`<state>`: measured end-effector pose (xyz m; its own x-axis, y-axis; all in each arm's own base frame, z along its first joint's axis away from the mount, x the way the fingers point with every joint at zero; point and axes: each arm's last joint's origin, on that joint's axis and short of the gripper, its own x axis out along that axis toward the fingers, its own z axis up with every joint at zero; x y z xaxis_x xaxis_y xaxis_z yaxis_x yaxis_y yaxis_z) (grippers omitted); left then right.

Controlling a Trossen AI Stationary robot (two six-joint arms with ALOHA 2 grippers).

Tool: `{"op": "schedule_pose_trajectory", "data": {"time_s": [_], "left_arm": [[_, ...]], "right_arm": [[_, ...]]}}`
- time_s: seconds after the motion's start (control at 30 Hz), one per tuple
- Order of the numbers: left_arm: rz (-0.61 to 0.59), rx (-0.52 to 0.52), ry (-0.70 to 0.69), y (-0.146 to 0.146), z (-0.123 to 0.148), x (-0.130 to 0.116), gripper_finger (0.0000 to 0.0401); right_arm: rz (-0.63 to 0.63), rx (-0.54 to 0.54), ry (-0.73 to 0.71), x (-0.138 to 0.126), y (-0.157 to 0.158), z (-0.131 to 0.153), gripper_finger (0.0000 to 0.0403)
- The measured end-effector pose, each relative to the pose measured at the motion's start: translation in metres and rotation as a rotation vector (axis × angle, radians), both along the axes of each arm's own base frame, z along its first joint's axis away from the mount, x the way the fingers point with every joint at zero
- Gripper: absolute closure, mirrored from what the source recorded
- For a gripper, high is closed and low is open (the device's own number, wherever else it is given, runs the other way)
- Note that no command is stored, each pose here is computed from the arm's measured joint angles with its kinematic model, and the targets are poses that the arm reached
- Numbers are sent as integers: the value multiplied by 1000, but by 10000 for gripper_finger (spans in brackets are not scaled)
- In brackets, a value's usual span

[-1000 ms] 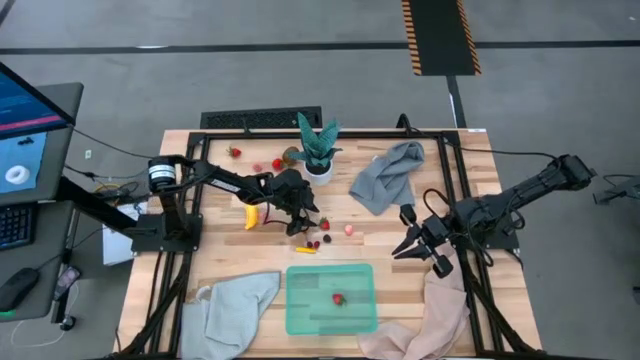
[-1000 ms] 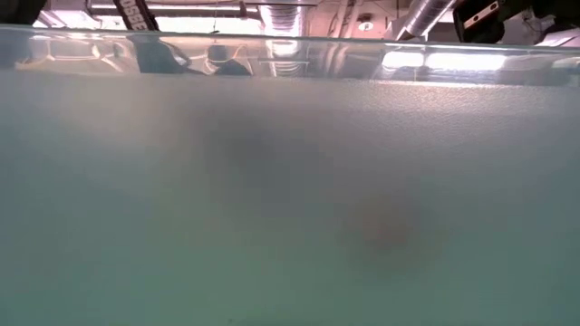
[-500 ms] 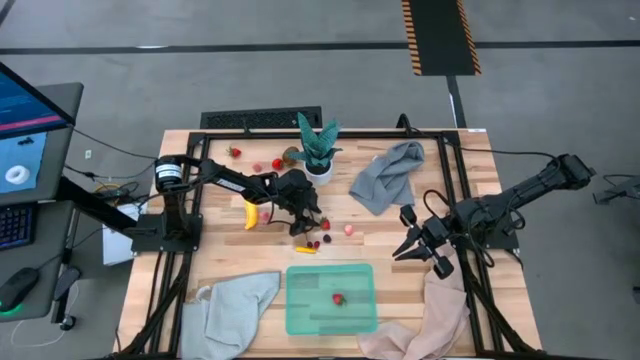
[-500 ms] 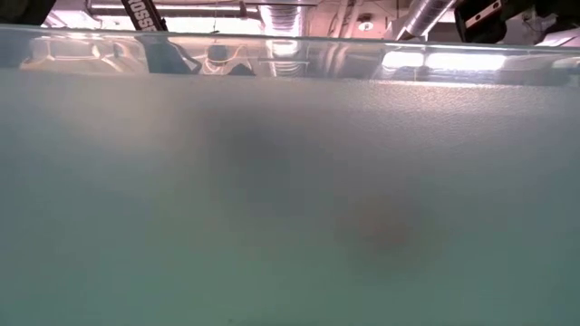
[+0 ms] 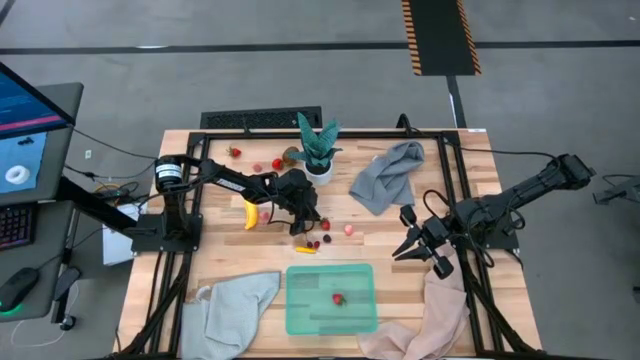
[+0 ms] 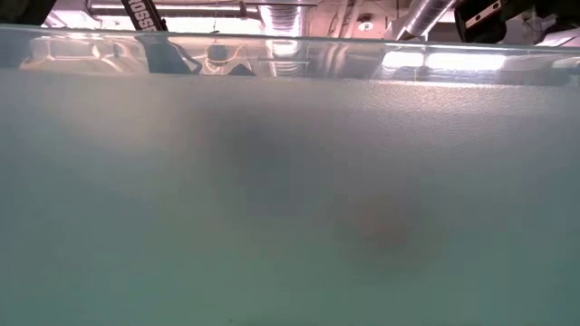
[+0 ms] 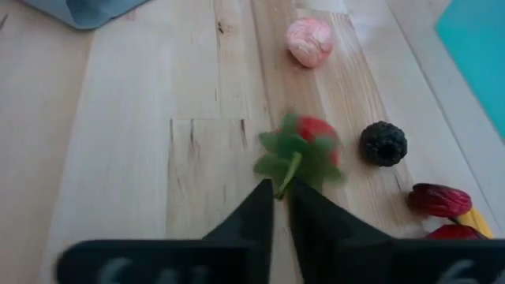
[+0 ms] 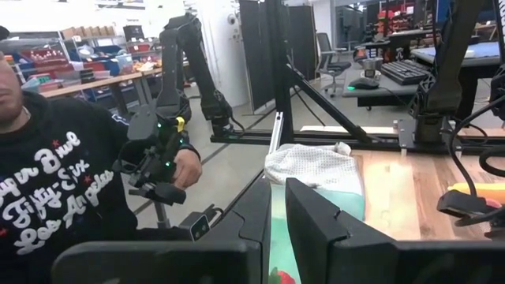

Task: Pick and placing Produce into tupperware
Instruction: Put the red strawberry into the green bin

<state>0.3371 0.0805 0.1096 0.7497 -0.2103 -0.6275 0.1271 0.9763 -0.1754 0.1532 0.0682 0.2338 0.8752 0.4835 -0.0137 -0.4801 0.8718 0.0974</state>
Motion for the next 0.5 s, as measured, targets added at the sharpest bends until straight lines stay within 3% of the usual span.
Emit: {"op": "schedule_pose_trajectory", "data": {"time_s": [0.27, 0.5], "left_arm": [[1, -11, -20, 0, 2, 1, 397], [-69, -77, -79, -5, 14, 12, 398]], "right_arm": [[0, 0, 0, 0, 0, 0, 339], [0, -2, 3, 0, 0, 0, 339]]}}
